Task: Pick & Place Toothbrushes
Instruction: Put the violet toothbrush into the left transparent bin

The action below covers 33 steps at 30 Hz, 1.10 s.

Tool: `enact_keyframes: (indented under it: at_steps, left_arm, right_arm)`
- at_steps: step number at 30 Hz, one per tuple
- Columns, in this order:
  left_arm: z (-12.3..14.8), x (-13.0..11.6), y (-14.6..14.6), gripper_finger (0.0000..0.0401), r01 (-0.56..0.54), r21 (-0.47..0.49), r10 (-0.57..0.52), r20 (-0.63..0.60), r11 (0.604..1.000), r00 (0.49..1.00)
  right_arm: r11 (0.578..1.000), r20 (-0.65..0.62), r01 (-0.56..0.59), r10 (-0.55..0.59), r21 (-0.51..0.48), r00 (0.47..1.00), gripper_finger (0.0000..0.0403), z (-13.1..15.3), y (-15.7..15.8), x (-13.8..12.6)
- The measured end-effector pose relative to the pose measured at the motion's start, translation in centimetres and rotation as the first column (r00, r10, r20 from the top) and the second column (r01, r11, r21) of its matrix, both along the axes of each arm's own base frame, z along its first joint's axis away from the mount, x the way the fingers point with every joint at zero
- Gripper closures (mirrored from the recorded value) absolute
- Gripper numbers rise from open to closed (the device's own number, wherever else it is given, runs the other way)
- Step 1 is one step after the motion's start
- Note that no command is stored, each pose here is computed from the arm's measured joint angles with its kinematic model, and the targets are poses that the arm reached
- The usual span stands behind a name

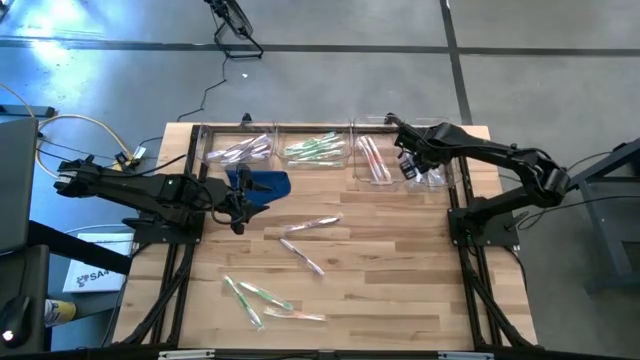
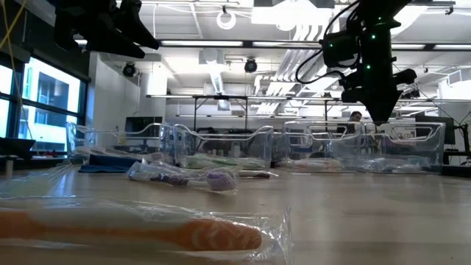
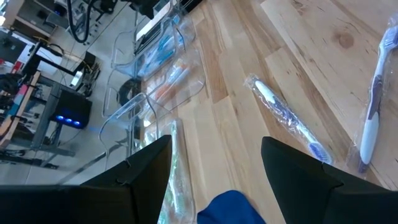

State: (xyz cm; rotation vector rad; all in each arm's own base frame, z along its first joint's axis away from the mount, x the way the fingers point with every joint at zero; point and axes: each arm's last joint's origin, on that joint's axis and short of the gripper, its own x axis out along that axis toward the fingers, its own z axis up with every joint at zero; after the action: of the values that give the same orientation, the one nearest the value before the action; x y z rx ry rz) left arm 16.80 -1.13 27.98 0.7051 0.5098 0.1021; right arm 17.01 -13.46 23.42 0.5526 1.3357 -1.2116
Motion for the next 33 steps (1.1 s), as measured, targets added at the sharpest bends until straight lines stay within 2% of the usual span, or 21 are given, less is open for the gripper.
enact_keyframes:
  at_steps: [4, 8, 13, 18, 22, 25, 29, 33]
  left_arm:
    - [0.0, 0.0, 0.0, 0.016, 0.001, 0.001, -0.001, 0.0, 1.0, 1.0]
    - [0.0, 0.0, 0.0, 0.016, 0.002, 0.003, -0.002, -0.001, 1.0, 1.0]
    - [0.0, 0.0, 0.0, 0.016, 0.002, 0.003, -0.002, -0.001, 1.0, 1.0]
    - [0.0, 0.0, 0.0, 0.016, 0.002, 0.003, -0.002, 0.0, 1.0, 1.0]
    - [0.0, 0.0, 0.0, 0.016, 0.0, -0.001, 0.0, 0.001, 1.0, 1.0]
    - [0.0, 0.0, 0.0, 0.016, -0.004, -0.008, 0.004, 0.003, 1.0, 1.0]
    - [0.0, 0.0, 0.0, 0.016, -0.016, -0.035, 0.017, 0.011, 0.999, 1.0]
    - [0.0, 0.0, 0.0, 0.016, -0.018, -0.038, 0.018, 0.012, 0.999, 1.0]
  right_arm:
    - [0.998, 0.058, -0.032, 0.029, 0.054, 0.998, 0.0328, -0.1, 0.0, 0.3]
    - [0.995, 0.075, -0.092, 0.088, 0.041, 0.993, 0.0347, 0.0, -0.2, 0.6]
    - [0.995, 0.092, -0.096, 0.094, 0.022, 0.991, 0.038, 0.5, -0.3, 0.9]
    - [0.986, 0.092, -0.147, 0.154, -0.079, 0.984, 0.0398, 2.5, -0.3, 2.0]
    - [0.958, 0.085, -0.217, 0.235, -0.186, 0.968, 0.04, 4.7, 0.3, 3.3]
    - [0.903, 0.103, -0.331, 0.37, -0.273, 0.923, 0.04, 5.9, 1.1, 4.8]
    - [0.809, 0.157, -0.456, 0.539, -0.37, 0.828, 0.0401, 6.8, 2.3, 6.4]
    - [0.717, 0.291, -0.554, 0.687, -0.424, 0.666, 0.0401, 7.6, 3.9, 7.1]
